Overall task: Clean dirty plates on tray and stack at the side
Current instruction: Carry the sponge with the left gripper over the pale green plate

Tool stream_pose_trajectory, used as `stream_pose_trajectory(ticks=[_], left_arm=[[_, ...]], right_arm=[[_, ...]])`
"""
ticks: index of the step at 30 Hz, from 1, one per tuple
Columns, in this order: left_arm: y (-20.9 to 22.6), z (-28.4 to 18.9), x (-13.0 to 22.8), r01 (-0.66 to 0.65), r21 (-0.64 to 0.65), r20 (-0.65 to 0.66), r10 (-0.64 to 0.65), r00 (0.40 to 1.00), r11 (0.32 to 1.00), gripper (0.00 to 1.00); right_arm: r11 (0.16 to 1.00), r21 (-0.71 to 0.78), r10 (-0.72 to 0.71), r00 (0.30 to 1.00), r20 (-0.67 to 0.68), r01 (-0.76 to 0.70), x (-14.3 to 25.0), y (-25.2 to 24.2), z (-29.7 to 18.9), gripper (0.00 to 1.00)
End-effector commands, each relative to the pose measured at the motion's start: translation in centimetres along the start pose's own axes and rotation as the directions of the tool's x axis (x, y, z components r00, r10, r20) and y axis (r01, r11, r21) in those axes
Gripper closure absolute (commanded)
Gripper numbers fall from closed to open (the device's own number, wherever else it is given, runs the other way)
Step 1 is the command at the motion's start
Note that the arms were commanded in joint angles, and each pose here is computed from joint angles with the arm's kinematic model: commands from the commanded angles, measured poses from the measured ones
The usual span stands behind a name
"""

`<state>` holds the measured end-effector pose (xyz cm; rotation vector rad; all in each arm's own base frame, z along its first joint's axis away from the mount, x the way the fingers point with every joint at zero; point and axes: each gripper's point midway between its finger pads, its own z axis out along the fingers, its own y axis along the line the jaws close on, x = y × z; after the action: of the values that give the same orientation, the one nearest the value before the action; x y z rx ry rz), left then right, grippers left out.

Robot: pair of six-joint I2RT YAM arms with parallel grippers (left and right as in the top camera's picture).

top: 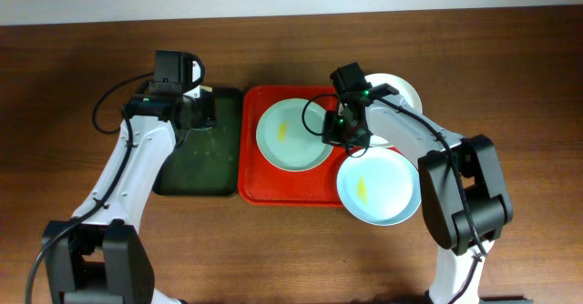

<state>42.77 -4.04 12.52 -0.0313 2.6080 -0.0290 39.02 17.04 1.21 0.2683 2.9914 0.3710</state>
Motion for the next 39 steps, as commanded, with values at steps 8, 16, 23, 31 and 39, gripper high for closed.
stream_pose_trajectory(ticks=[8,16,23,31,39], left_arm=[[-0.9,0.0,0.1,-0.06,0.011,0.0,0.06,0.998,0.998,1.0],[-1.4,0.0,0.2,-0.069,0.02,-0.003,0.069,0.998,0.997,1.0],[-2.8,-0.1,0.4,-0.081,0.074,-0.005,0.082,0.997,0.994,1.0],[-3.2,-0.2,0.1,-0.078,0.074,-0.243,0.094,0.965,0.994,1.0],[-4.2,2.5,2.0,-0.085,0.088,-0.365,0.111,0.924,0.993,1.0]], right_arm=[[0.979,0.026,-0.197,0.975,-0.098,0.201,1.8,-0.7,-0.2,0.96],[0.976,-0.102,-0.203,0.973,-0.112,0.192,2.4,1.5,-0.3,0.96],[0.973,-0.125,-0.207,0.974,-0.094,0.195,2.0,2.1,-0.3,0.96],[0.972,-0.129,-0.209,0.974,-0.084,0.198,1.8,2.2,-0.3,0.96],[0.971,-0.131,-0.211,0.974,-0.076,0.2,1.6,2.3,-0.3,0.96]])
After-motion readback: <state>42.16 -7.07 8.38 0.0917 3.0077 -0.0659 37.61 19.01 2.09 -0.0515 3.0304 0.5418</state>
